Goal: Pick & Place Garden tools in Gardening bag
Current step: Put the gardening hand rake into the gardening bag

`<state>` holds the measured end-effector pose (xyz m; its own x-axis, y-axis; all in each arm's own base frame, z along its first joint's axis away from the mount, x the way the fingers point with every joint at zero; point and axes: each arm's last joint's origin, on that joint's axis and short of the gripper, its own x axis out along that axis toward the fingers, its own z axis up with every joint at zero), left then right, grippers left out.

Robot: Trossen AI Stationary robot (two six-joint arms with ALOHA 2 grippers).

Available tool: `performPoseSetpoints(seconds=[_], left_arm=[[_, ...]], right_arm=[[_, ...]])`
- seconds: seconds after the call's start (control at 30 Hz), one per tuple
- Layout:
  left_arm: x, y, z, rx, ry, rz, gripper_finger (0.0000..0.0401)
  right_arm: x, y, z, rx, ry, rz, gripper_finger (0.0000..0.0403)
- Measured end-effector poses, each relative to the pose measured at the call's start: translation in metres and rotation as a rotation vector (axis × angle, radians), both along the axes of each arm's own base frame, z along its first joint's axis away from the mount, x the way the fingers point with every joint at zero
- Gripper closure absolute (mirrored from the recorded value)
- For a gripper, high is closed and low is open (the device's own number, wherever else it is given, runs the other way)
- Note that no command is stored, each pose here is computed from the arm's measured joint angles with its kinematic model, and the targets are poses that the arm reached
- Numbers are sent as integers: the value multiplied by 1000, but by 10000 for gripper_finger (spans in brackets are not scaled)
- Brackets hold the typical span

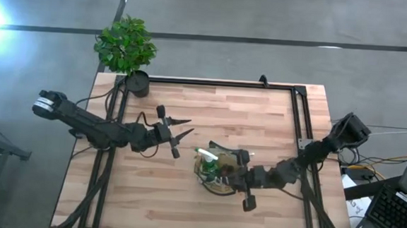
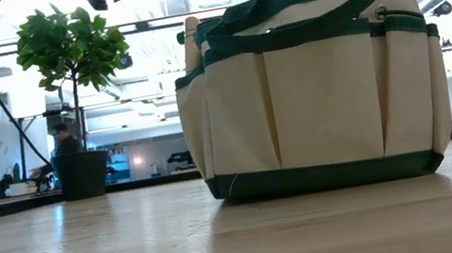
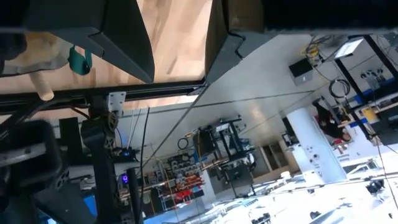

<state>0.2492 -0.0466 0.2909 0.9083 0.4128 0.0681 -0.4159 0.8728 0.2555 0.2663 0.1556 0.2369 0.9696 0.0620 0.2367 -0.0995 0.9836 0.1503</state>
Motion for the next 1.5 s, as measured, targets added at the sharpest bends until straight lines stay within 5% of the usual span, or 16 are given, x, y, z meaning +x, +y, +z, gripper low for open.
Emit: performPoseSetpoints(seconds=[0.53, 1.5], left_arm=[[1, 5, -4, 0, 12, 20, 256], [1, 8, -5, -17, 7, 28, 256]], right_arm=[[9, 8, -38, 11, 88, -149, 395], [15, 12, -87, -22, 335, -179, 394]])
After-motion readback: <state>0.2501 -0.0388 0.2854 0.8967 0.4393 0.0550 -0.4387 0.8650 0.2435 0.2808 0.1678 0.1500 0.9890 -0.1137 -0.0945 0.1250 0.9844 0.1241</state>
